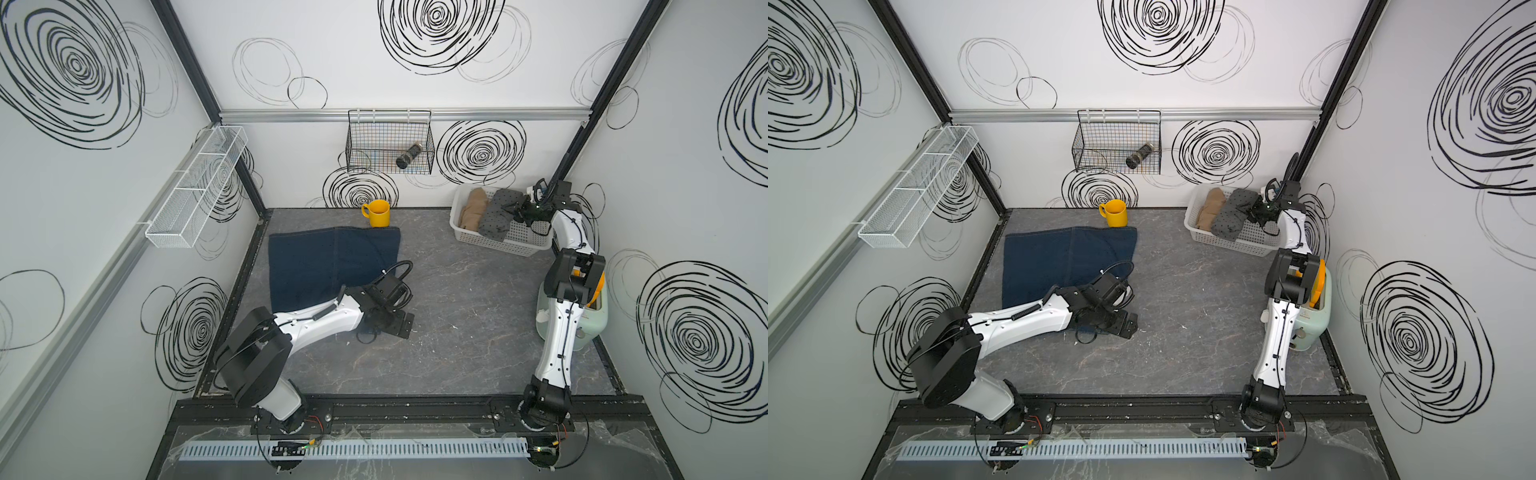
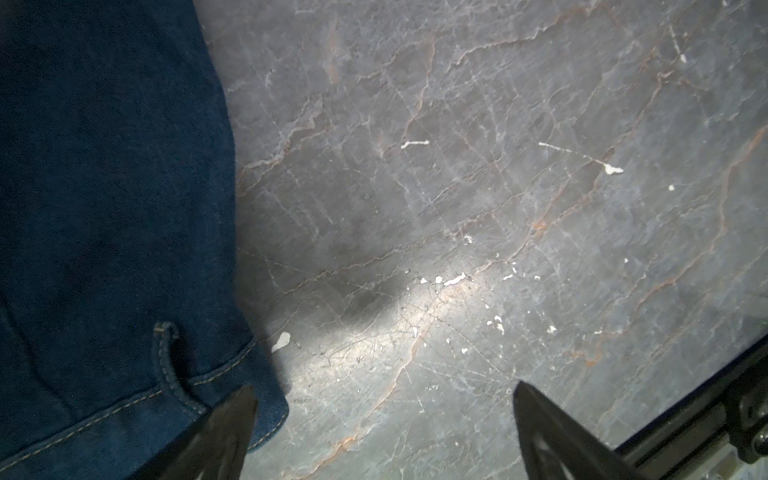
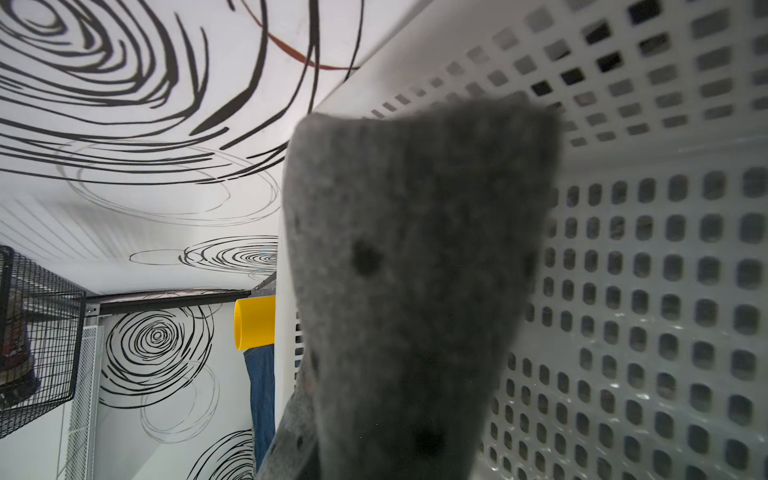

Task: Roll up the skirts
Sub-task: Place the skirt in the basket.

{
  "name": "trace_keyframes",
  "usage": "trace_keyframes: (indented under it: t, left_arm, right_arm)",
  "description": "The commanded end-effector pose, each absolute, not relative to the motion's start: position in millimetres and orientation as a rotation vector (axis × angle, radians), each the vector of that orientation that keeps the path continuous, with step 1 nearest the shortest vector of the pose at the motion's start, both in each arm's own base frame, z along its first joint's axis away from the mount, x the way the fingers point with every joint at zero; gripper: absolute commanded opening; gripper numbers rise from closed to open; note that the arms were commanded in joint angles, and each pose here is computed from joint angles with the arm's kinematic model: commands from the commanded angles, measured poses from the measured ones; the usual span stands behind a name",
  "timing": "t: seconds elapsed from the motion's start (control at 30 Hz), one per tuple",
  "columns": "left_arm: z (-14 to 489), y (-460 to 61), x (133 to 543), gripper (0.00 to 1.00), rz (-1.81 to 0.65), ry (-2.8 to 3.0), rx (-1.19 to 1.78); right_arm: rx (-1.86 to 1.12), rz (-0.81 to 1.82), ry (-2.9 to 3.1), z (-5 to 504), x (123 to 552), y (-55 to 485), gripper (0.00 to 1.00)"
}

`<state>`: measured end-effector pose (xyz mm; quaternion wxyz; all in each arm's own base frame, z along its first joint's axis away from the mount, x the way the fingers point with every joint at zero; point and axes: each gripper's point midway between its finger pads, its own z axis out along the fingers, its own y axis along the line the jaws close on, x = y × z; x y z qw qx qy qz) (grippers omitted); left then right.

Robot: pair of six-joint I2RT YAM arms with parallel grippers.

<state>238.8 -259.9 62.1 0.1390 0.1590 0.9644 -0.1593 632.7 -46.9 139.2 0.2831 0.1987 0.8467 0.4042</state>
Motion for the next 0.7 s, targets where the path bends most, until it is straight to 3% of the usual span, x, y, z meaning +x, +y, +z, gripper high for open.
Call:
trace_keyframes:
  t: [0.0,0.27,0.67]
  left_arm:
    - [56.3,-262.0,238.5,1.00,-0.475,2.793,0.472]
    - [53.2,-263.4,236.7,1.00,-0.482,2.807,0.479]
    - [53.0,-263.6,236.6,1.00,-0.480,2.808,0.484]
  right_arm:
    - [0.472,1.026,2.263,151.3,630.2,-55.8,0.00]
    - [0.479,0.991,2.293,134.7,630.3,-59.3,0.00]
    - [0.473,1.010,2.281,108.1,649.5,-38.4,0.24]
